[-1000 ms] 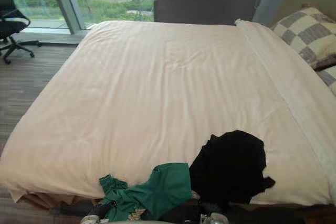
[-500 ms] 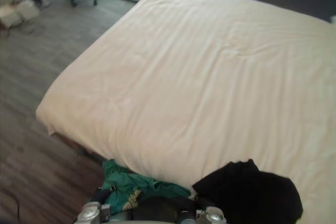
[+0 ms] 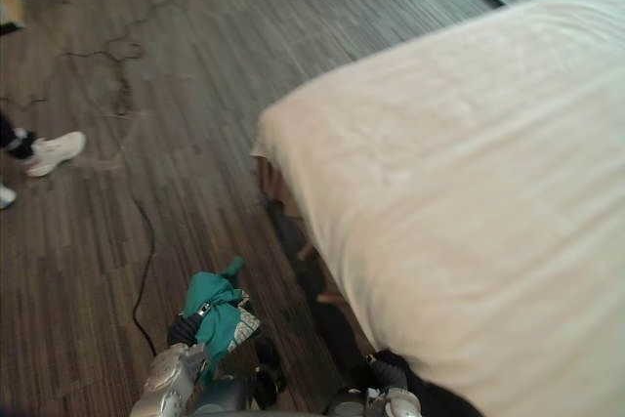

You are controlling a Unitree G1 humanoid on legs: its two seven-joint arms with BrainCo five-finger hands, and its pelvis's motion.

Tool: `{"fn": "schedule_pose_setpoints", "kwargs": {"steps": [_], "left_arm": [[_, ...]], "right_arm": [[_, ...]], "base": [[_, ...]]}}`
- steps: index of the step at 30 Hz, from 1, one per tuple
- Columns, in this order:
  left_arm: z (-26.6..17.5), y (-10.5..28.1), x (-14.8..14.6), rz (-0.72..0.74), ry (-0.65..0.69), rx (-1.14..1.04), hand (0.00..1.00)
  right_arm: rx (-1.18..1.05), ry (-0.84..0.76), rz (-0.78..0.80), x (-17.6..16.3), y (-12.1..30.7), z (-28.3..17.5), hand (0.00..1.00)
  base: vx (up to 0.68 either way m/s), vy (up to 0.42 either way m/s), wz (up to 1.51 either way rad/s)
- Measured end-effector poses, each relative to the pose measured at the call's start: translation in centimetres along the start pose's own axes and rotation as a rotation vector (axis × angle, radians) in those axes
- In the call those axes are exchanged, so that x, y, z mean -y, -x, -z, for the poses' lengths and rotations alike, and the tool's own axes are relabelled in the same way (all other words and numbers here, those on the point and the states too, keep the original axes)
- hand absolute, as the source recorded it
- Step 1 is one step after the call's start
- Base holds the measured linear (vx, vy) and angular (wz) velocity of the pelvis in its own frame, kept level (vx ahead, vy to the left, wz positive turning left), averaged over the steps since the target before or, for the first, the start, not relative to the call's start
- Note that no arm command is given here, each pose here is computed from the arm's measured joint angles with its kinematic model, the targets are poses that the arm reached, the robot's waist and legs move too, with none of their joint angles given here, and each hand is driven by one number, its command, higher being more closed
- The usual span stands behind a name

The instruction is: Tidy the bed and pick cloth on bed and put in laundry

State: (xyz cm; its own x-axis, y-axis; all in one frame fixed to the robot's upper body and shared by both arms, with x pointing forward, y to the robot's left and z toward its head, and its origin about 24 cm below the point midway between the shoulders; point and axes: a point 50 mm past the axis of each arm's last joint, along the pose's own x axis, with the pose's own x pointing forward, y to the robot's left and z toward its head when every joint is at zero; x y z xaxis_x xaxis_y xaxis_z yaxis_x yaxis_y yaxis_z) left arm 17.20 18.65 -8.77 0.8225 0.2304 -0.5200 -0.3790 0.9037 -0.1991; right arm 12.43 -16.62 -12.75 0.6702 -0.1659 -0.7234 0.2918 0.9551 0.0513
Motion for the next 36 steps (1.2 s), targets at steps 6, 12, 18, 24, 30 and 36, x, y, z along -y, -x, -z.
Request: {"fn": "schedule_pose_setpoints", "kwargs": {"steps": [6, 12, 18, 24, 30, 36], "left_arm": [[-1.0, 0.9, 0.7, 0.062, -0.012, 0.063, 1.00], [-0.4, 1.2, 1.7, 0.126, -0.067, 0.039, 1.00], [-0.8, 1.0, 1.2, 0.139, -0.135, 0.054, 1.00], [0.1, 1.4, 1.5, 0.143, -0.143, 0.030, 1.00], [1.5, 1.8, 2.3, 0.188, -0.176, -0.027, 1.00], [3.7, 2.3, 2.5, 0.193, -0.196, -0.114, 1.00]], "right_arm": [[0.109, 0.002, -0.089, -2.2, -0.1, -2.1, 1.00], [0.142, 0.075, -0.135, -3.3, -0.6, -3.4, 1.00], [0.136, 0.077, -0.152, -3.7, 0.3, -2.4, 1.00], [0.134, 0.072, -0.153, -3.8, 0.4, -2.4, 1.00], [0.107, 0.066, -0.145, -3.6, -0.1, -2.1, 1.00], [0.076, 0.091, -0.153, -3.6, 0.0, -1.3, 1.00]], "base": [[0.01, -0.027, 0.64], [-0.01, 0.007, 0.21], [0.07, 0.038, 0.56], [0.04, -0.067, 0.02], [0.00, 0.000, 0.00], [0.00, -0.022, 0.15]]}}
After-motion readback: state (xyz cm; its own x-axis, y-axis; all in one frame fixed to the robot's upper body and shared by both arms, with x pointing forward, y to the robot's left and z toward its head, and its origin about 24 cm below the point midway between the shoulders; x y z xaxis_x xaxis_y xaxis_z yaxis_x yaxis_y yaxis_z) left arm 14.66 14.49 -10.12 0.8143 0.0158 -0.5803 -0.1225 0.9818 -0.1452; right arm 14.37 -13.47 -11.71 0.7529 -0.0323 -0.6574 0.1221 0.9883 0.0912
